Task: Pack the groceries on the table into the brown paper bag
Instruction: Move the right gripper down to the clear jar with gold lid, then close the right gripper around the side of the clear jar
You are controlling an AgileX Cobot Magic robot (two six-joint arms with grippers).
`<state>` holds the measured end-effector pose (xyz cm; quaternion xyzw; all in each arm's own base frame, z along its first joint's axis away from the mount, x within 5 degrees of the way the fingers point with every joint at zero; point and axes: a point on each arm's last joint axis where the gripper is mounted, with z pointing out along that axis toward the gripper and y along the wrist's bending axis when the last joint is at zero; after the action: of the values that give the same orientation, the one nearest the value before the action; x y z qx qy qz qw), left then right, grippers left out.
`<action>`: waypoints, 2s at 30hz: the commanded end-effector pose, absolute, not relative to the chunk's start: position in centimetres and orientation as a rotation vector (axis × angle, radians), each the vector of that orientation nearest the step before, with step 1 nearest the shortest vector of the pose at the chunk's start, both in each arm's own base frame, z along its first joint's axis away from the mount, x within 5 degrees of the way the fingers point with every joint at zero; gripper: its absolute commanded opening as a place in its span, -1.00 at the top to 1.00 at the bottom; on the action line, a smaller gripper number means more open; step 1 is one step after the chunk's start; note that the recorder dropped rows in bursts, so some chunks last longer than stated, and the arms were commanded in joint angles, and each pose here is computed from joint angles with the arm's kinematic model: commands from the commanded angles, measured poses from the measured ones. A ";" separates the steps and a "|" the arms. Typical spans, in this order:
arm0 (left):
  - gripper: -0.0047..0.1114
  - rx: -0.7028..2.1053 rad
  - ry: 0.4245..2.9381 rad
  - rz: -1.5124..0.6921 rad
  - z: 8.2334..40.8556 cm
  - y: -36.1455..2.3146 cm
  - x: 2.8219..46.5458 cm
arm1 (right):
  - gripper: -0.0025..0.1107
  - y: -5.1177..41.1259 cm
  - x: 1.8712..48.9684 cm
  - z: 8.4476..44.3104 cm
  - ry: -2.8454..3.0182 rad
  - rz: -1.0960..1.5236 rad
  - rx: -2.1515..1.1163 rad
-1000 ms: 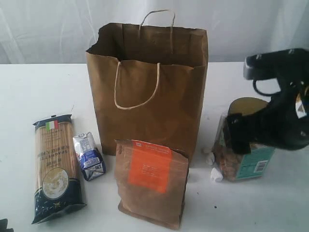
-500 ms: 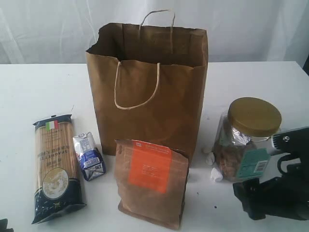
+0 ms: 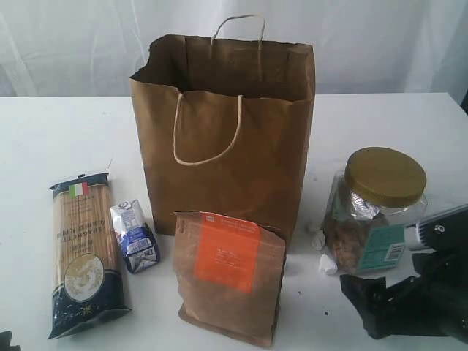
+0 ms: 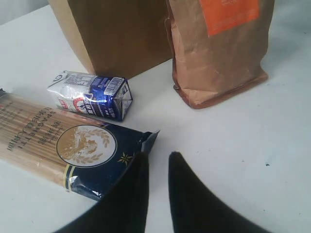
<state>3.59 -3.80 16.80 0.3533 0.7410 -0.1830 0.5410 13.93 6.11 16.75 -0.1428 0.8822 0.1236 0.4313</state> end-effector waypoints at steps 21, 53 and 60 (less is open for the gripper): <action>0.55 0.846 1.761 -0.441 16.7 -3.8 3.5 | -0.74 5.1 15.9 16.1 2.116 0.269 -0.250; 0.55 0.846 1.761 -0.441 16.7 -3.8 3.5 | -0.74 5.8 19.5 13.4 2.137 0.264 -0.178; 0.55 0.846 1.761 -0.441 16.7 -3.8 3.5 | -0.73 6.0 20.4 13.2 2.138 0.264 -0.178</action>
<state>3.59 -3.80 16.80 0.3533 0.7410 -0.1830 0.5410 19.88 6.06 13.06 -0.0723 0.8774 0.1094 0.4615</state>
